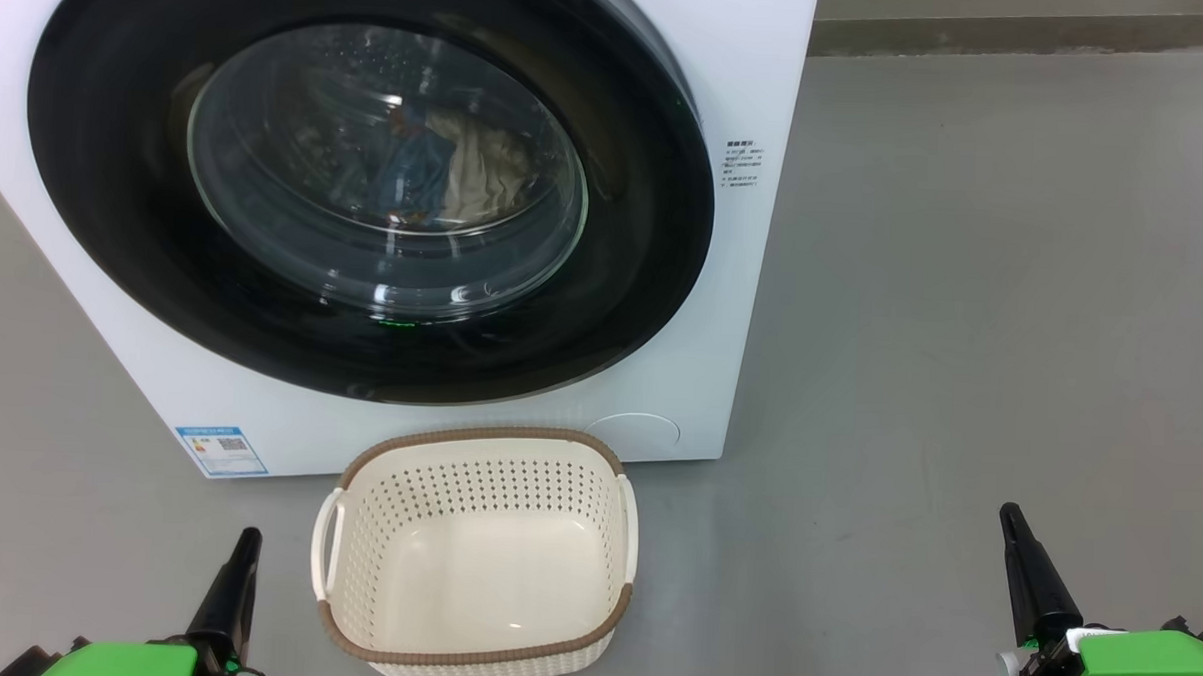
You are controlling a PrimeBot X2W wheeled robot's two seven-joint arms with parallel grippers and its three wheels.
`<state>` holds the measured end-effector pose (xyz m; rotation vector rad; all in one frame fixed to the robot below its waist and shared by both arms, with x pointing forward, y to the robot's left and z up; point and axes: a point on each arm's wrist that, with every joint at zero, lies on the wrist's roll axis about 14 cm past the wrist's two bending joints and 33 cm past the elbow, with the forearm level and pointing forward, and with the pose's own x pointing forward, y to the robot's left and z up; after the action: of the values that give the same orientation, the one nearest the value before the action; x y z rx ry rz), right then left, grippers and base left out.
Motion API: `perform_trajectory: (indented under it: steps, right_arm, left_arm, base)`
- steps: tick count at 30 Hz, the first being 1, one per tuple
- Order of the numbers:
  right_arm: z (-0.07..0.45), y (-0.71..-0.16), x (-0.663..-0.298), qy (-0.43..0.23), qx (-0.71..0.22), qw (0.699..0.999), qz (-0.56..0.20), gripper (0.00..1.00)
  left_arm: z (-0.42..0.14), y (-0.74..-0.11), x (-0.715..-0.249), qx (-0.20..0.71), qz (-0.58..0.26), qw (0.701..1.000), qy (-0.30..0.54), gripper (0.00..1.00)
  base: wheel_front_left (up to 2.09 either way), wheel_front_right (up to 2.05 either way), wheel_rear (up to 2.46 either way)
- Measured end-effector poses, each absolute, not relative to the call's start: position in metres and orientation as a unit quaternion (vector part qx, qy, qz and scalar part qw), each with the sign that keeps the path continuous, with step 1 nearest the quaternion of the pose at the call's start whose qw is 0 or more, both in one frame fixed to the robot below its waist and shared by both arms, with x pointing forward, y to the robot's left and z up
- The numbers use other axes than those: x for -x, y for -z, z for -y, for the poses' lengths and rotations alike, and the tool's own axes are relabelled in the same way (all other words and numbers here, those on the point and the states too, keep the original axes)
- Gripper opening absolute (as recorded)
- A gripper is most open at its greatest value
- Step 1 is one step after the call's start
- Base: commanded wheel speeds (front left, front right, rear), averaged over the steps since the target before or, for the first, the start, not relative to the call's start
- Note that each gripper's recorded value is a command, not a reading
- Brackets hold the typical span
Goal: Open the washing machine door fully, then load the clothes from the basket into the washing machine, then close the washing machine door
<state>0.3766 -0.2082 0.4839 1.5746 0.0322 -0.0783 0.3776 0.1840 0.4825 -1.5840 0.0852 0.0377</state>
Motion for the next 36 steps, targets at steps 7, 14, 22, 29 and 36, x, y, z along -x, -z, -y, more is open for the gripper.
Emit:
perform_trajectory:
  steps: [7,14,22,29,36]
  right_arm:
    - [0.2082,-0.4839,-0.3766,0.035,-0.708,0.705,-0.014,0.00]
    - [0.2082,-0.4839,-0.3766,0.035,-0.708,0.705,-0.014,0.00]
    - [0.2082,-0.4839,-0.3766,0.035,-0.708,0.705,-0.014,0.00]
    - [0.2082,-0.4839,-0.3766,0.035,-0.708,0.705,-0.015,0.00]
    - [0.2081,-0.4839,-0.3766,0.035,-0.708,0.705,-0.014,0.00]
  left_arm:
    - [-0.1841,-0.4825,-0.3775,0.711,-0.038,0.702,-0.017,0.00]
    - [-0.1841,-0.4826,-0.3775,0.711,-0.038,0.702,-0.017,0.00]
    - [-0.1841,-0.4826,-0.3775,0.711,-0.038,0.702,-0.017,0.00]
    - [-0.1841,-0.4825,-0.3776,0.711,-0.038,0.702,-0.017,0.00]
    - [-0.1841,-0.4825,-0.3775,0.711,-0.038,0.702,-0.017,0.00]
  base:
    - [0.00,0.00,0.00]
    - [0.00,0.00,0.00]
    - [0.00,0.00,0.00]
    - [0.00,0.00,0.00]
    - [0.00,0.00,0.00]
